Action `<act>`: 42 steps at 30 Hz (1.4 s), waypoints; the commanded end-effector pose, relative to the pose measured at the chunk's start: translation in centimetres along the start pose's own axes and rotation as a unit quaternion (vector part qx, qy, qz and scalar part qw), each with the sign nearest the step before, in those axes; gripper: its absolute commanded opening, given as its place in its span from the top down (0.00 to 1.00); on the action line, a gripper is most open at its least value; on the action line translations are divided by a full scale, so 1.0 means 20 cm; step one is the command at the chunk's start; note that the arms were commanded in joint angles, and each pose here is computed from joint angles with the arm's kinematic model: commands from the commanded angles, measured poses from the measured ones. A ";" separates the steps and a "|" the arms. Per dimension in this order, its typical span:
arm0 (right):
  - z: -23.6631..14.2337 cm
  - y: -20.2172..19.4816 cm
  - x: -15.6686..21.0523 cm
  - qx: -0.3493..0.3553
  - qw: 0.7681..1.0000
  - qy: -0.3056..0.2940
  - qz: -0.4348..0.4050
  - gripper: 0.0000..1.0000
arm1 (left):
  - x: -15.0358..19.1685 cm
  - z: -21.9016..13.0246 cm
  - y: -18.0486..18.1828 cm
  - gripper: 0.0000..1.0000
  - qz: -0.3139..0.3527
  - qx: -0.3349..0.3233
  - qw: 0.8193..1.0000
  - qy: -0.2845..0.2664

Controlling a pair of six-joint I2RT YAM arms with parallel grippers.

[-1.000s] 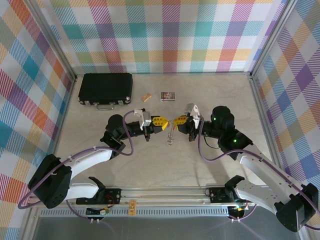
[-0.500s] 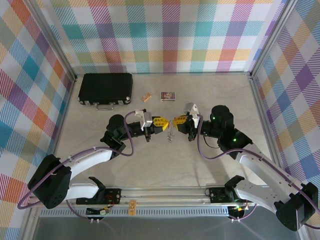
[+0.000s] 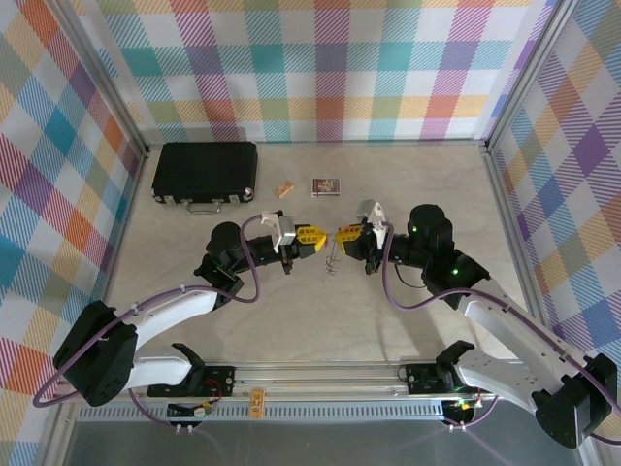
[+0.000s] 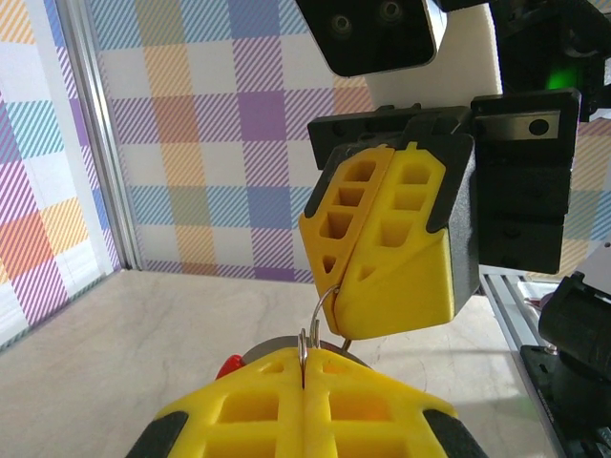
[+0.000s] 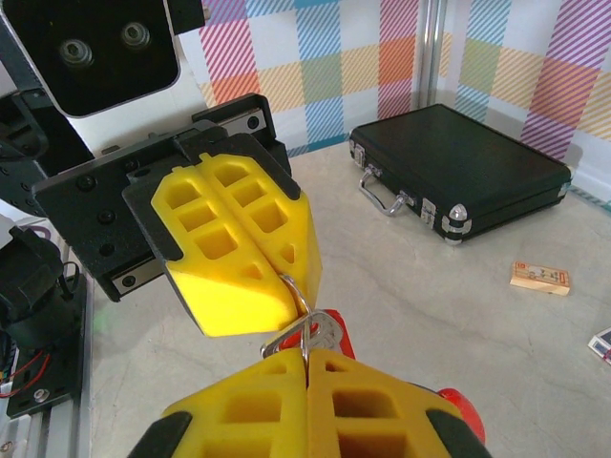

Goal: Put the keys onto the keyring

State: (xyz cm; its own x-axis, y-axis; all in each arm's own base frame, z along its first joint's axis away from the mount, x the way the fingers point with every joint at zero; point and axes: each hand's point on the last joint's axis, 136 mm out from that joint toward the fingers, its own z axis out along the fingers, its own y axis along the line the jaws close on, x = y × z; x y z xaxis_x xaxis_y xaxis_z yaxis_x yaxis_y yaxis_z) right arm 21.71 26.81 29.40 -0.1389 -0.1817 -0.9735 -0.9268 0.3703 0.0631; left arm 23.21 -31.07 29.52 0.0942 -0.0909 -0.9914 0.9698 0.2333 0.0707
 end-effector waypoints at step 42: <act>0.00 -0.05 -0.07 0.035 0.999 0.010 0.039 1.00 | -0.04 0.03 0.01 1.00 0.059 -0.015 0.998 -0.016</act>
State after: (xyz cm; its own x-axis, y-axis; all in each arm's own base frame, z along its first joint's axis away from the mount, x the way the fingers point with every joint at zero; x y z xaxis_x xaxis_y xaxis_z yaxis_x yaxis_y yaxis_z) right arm 22.85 26.47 29.12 -0.2303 -0.1933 -0.9537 -0.8831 0.4532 0.1214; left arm 24.18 -31.11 29.44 0.1656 -0.0685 -0.9838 0.9436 0.3010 0.1379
